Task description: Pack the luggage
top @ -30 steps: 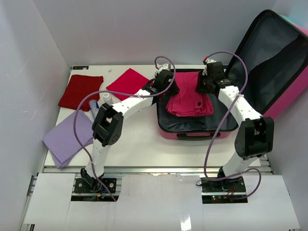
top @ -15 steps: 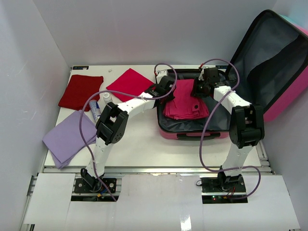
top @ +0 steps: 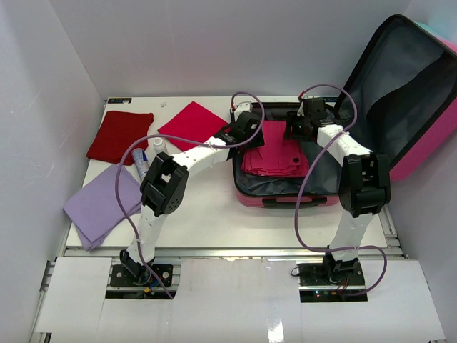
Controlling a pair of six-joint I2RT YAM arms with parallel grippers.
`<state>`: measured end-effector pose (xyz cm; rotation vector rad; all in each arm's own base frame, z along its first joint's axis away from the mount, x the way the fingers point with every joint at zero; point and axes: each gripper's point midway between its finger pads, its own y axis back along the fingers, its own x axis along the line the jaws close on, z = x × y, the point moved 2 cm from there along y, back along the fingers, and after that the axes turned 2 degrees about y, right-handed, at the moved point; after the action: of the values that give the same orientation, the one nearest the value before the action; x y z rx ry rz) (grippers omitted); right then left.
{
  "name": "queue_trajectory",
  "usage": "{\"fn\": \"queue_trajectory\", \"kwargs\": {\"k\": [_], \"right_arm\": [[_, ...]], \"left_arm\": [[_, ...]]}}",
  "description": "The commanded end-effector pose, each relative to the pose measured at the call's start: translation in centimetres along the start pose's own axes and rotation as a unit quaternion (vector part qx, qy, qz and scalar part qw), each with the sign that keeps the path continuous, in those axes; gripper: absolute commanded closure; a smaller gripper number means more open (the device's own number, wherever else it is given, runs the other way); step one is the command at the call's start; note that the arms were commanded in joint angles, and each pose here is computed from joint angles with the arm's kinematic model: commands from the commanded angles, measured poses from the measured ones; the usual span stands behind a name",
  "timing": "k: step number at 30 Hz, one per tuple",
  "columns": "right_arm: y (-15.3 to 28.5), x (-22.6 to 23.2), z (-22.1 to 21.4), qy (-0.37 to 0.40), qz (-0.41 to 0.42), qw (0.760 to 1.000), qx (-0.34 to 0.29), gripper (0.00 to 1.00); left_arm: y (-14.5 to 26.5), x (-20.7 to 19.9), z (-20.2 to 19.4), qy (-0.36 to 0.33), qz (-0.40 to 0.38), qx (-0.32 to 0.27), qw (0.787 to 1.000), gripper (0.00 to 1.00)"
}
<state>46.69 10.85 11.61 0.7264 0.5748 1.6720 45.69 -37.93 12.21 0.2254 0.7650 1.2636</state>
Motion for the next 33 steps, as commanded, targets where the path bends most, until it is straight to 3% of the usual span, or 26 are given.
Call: {"fn": "queue_trajectory", "kwargs": {"k": [1, 3, 5, 7, 9, 13, 20, 23, 26, 33], "right_arm": [[3.4, -0.8, 4.9, -0.005, -0.05, 0.997, -0.061, 0.29], [4.1, -1.3, 5.2, -0.008, -0.068, 0.996, -0.061, 0.27], [4.8, -1.5, 5.5, -0.01, -0.079, 0.994, -0.068, 0.32], [5.2, -1.2, 5.8, -0.012, -0.074, 0.994, -0.076, 0.5], [5.0, -0.3, 5.8, -0.011, -0.048, 0.996, -0.078, 0.66], [2.8, 0.9, 3.7, -0.015, -0.012, 0.998, -0.052, 0.79], [-1.0, -0.6, -1.8, -0.043, -0.047, 0.998, 0.011, 0.84], [-1.4, -0.1, -1.7, -0.049, -0.034, 0.998, 0.015, 0.84], [-0.9, 1.1, -0.7, -0.046, -0.021, 0.999, 0.004, 0.86], [1.0, 12.9, 3.4, 0.061, 0.105, 0.991, -0.056, 0.88]], "left_arm": [[5.7, -2.5, 6.7, -0.002, -0.041, -0.062, 0.997, 0.36], [6.4, -3.0, 7.1, -0.005, -0.057, -0.062, 0.996, 0.42], [7.2, -3.8, 7.4, -0.011, -0.079, -0.06, 0.995, 0.59], [7.7, -4.3, 7.6, -0.018, -0.096, -0.057, 0.994, 0.83], [8.2, -4.6, 7.8, -0.024, -0.105, -0.056, 0.993, 1.0], [9.6, -4.0, 8.5, -0.025, -0.095, -0.067, 0.993, 1.0], [13.9, -0.2, 9.7, -0.019, -0.033, -0.11, 0.993, 1.0], [17.2, 1.5, 10.7, -0.003, -0.025, -0.13, 0.991, 1.0], [20.1, 5.5, 9.2, 0.014, 0.003, -0.144, 0.99, 0.97], [25.0, 11.8, 7.5, 0.079, 0.051, -0.192, 0.977, 0.99]]}}
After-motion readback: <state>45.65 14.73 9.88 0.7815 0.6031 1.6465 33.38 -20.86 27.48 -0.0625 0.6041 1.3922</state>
